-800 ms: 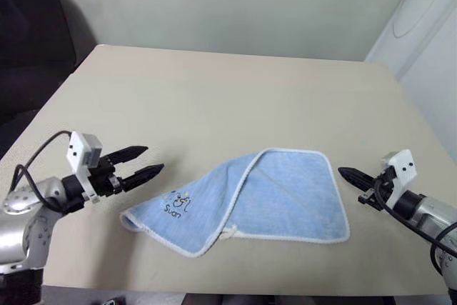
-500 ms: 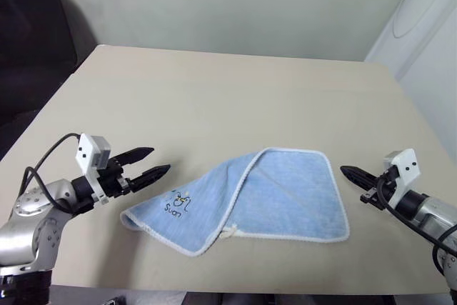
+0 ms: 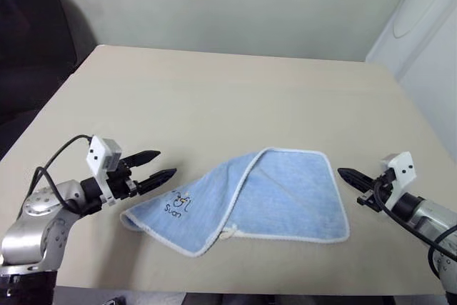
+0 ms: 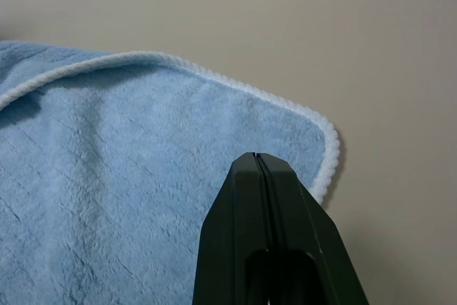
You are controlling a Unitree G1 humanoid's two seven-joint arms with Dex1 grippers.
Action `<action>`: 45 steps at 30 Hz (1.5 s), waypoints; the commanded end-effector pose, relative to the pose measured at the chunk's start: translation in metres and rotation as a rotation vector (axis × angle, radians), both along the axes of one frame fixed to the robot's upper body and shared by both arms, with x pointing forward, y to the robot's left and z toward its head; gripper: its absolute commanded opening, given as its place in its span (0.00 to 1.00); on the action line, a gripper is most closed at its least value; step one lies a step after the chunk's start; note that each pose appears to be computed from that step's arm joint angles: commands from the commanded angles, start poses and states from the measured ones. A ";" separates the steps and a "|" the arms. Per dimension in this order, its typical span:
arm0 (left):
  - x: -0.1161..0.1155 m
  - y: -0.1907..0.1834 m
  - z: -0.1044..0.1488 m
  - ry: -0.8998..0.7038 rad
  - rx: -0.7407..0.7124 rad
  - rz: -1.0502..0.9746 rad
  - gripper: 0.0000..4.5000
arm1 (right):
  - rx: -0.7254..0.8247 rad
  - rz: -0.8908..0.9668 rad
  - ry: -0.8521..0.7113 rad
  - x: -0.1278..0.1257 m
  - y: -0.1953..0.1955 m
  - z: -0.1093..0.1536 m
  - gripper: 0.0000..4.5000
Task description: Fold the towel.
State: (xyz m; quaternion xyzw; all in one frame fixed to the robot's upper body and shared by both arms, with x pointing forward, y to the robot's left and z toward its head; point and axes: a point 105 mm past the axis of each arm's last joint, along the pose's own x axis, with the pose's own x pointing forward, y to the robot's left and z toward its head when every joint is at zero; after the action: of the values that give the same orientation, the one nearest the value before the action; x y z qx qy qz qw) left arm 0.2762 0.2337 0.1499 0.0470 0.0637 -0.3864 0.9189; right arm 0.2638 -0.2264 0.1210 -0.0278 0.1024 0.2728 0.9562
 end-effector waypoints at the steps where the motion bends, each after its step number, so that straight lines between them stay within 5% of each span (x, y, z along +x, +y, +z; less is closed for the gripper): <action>1: -0.003 -0.005 0.013 -0.055 0.013 -0.018 0.86 | -0.027 -0.021 -0.046 0.005 -0.006 0.007 0.00; 24: -0.011 -0.023 0.009 -0.093 0.132 -0.158 0.86 | -0.068 -0.034 -0.085 0.023 -0.007 0.011 0.00; 36: -0.052 -0.053 0.003 -0.030 0.452 -0.733 0.86 | -0.062 0.006 -0.082 0.031 0.004 0.010 0.00; 45: -0.070 -0.080 -0.032 0.085 0.585 -1.108 0.86 | -0.035 0.003 -0.063 0.019 0.012 0.003 0.00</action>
State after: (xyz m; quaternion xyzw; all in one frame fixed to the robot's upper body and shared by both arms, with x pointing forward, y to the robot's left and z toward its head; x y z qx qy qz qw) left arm 0.2159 0.1538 0.1242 0.2921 0.1562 -0.7466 0.5770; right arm 0.2854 -0.2153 0.1093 -0.0420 0.1023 0.2741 0.9553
